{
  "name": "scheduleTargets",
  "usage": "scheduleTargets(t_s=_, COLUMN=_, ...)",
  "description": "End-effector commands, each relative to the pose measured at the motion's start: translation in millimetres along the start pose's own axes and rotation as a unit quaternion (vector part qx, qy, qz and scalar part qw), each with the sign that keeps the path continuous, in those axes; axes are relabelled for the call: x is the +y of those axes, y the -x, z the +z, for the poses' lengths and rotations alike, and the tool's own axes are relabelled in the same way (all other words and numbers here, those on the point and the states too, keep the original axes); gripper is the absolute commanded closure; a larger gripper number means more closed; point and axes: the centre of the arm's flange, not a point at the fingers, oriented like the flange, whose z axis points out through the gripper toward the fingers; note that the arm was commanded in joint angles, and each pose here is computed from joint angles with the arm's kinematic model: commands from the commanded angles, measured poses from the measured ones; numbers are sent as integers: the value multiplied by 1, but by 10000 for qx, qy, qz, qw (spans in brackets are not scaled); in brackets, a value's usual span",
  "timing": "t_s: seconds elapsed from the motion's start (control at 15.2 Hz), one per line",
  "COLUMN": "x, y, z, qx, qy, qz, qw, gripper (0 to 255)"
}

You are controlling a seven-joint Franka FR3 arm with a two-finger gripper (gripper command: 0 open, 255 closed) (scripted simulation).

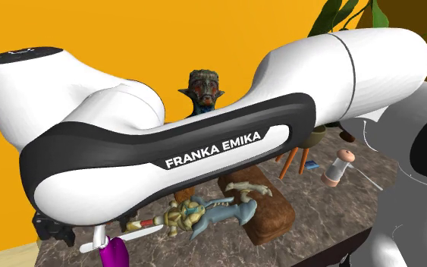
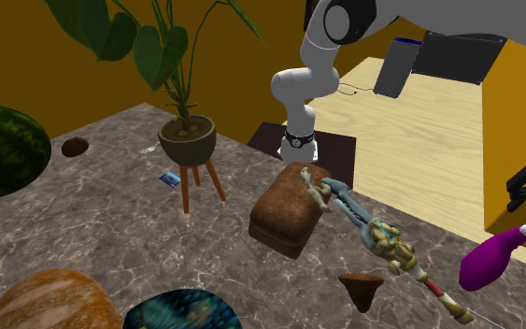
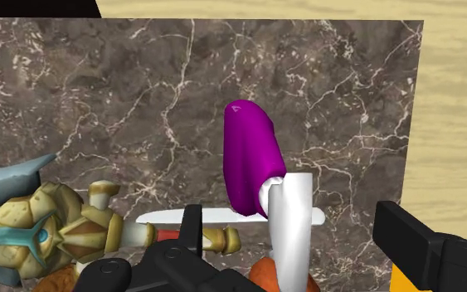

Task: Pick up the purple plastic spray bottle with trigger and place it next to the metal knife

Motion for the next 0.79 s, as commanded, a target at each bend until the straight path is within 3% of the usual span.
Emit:
scheduleTargets(t_s=0.0, x=0, y=0, z=0, qx=0, qy=0, qz=0, qw=10000, gripper=0)
scheduleTargets(t_s=0.26, x=0, y=0, z=-50, qx=0, qy=0, qz=0, qw=10000, gripper=0)
scheduleTargets(t_s=0.73, x=0, y=0, z=-50, qx=0, qy=0, qz=0, qw=10000, gripper=0)
